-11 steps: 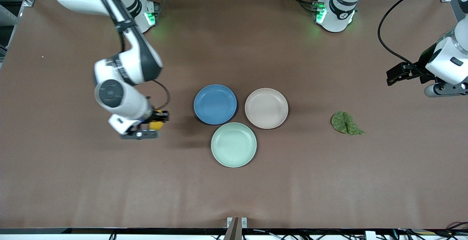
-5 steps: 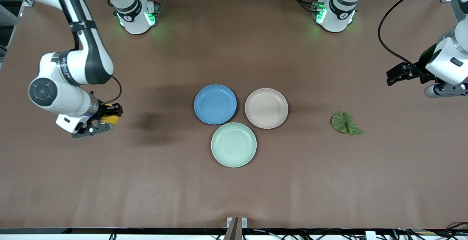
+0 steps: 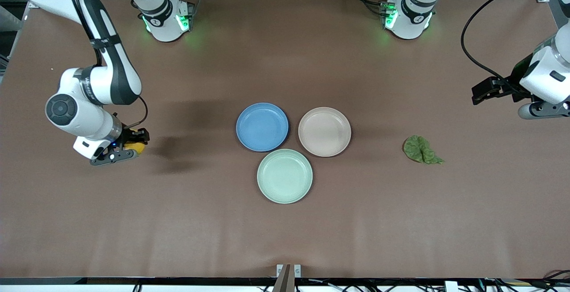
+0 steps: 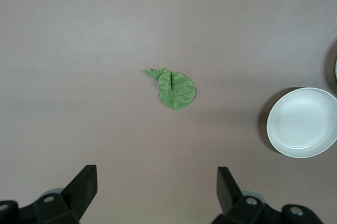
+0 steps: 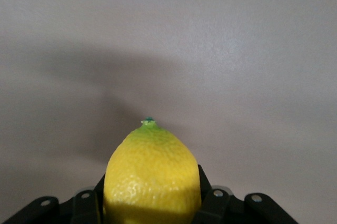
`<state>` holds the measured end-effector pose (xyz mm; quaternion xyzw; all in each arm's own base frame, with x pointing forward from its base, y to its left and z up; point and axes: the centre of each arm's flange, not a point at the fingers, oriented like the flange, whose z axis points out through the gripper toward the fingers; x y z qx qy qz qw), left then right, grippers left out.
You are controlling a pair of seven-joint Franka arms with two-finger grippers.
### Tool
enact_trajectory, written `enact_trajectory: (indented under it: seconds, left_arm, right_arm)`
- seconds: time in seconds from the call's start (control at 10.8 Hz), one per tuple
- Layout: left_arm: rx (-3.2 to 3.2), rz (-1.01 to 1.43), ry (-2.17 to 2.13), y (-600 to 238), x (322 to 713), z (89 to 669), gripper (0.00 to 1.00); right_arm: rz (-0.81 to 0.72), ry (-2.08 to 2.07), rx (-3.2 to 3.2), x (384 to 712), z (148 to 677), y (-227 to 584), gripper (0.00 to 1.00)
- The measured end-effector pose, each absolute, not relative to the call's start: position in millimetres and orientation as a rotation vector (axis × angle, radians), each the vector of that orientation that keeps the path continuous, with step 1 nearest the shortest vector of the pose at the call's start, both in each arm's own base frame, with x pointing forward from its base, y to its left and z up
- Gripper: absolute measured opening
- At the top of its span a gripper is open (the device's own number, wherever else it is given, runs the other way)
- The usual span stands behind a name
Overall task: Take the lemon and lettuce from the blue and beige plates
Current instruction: 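Lift the lemon with the right gripper and carry it off the plate, then lower the lemon and open the right gripper onto the table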
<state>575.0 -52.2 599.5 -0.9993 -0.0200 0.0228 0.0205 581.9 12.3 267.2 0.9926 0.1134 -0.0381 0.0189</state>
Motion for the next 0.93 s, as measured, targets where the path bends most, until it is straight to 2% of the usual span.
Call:
enact_trajectory:
  seconds: [0.47, 0.74, 0.93]
  left_arm:
    - [-3.099, 0.073, -0.058, -52, 575, 599, 1.0]
    - [-3.099, 0.073, -0.063, -50, 575, 599, 1.0]
    - [-3.099, 0.072, -0.064, -50, 575, 599, 1.0]
  right_arm:
    - [-0.143, 0.315, 3.098, 581, 198, 9, 0.6]
    - [-0.139, 0.292, 3.11, 581, 184, 9, 0.61]
    - [-0.121, 0.291, 3.111, 585, 188, 9, 0.84]
